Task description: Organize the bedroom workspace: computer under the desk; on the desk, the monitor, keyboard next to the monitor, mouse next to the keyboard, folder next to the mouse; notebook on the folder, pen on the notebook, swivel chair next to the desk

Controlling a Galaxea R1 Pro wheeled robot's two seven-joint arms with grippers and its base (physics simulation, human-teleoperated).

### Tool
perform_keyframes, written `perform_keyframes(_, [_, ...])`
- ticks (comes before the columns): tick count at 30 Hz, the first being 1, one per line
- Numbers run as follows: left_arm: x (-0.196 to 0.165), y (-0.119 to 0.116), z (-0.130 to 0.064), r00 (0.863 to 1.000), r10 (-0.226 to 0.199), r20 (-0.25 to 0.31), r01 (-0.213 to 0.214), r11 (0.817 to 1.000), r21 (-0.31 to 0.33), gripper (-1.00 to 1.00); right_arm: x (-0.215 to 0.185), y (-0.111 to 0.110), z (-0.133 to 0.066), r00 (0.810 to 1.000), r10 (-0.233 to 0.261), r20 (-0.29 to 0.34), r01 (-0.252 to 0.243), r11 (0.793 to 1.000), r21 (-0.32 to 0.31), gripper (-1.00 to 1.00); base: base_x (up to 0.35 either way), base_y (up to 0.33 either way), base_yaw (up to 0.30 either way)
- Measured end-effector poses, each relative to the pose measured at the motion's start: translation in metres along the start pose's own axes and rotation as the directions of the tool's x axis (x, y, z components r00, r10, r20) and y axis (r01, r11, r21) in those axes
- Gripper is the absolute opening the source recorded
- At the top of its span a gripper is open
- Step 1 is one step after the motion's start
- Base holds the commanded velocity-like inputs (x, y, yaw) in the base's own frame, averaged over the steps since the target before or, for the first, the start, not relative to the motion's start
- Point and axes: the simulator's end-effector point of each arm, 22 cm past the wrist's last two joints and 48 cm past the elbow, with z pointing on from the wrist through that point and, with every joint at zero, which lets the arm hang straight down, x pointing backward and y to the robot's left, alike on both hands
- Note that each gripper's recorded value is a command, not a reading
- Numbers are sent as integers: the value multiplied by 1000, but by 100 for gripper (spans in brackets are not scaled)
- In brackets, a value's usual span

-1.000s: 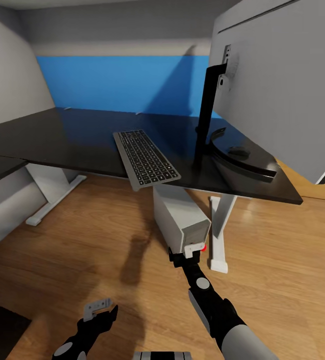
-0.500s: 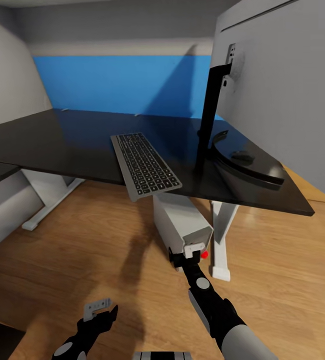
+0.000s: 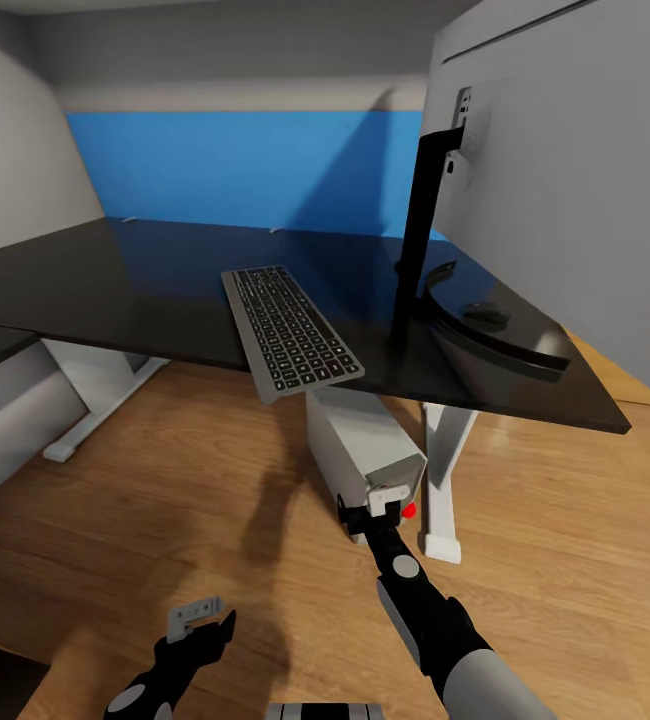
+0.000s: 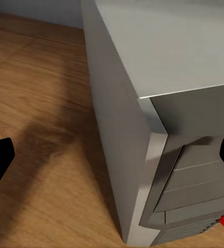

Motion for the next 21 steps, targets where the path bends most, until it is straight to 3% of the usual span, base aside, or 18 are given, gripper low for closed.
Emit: perform_keyframes(21, [0,0,0,1000,0,0,0,1000,1,100,0,0,0,1000,0,0,0,1000,0,100,0,0,0])
